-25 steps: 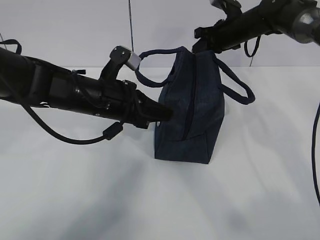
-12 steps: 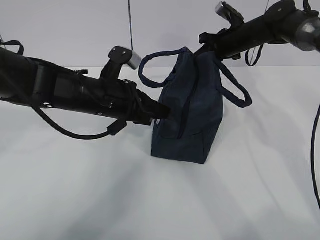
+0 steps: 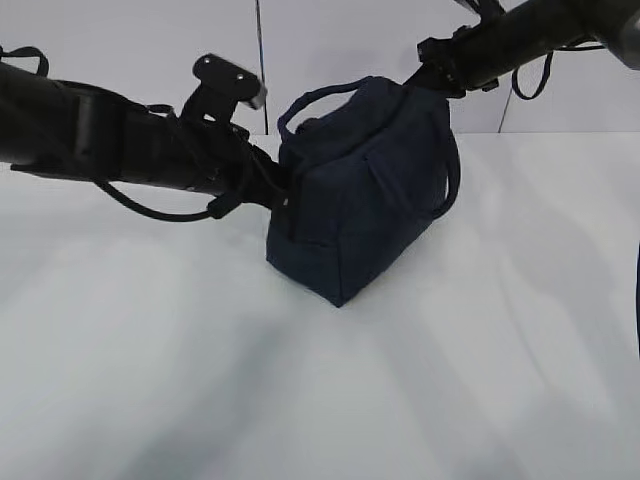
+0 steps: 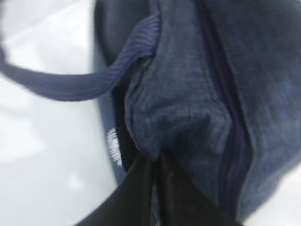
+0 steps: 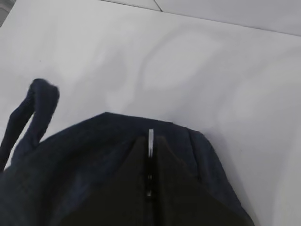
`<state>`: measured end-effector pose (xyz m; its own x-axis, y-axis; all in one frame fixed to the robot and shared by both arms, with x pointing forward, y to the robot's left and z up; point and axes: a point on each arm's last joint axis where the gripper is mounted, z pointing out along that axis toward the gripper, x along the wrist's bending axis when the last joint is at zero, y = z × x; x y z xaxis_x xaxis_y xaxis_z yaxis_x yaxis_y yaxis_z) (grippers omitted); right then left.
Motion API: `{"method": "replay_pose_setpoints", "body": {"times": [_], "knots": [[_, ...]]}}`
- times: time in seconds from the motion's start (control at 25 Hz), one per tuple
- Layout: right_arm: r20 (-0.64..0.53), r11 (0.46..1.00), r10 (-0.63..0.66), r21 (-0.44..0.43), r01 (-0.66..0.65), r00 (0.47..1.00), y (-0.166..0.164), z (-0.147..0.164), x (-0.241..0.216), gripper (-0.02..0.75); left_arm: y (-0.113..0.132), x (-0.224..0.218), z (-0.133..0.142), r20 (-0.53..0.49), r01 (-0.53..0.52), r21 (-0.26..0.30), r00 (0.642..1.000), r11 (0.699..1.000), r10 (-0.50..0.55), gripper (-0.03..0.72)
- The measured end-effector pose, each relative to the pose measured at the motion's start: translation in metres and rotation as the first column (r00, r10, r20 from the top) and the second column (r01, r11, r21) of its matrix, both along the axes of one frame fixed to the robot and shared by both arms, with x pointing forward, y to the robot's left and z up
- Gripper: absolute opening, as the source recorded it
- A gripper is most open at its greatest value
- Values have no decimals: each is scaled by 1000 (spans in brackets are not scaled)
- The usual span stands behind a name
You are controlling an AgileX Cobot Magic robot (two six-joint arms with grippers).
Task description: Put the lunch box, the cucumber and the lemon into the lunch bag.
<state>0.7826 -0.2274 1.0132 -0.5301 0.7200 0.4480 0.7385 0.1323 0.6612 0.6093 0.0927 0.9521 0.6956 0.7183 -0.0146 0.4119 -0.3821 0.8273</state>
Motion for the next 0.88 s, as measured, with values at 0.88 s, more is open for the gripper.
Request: {"method": "replay_pose_setpoints", "body": {"times": [0.88], "knots": [[-212,983,-178,-3,182,961,-11,-11,0,0,35,39,27,177,-335,177,936,926,305,-10]]}}
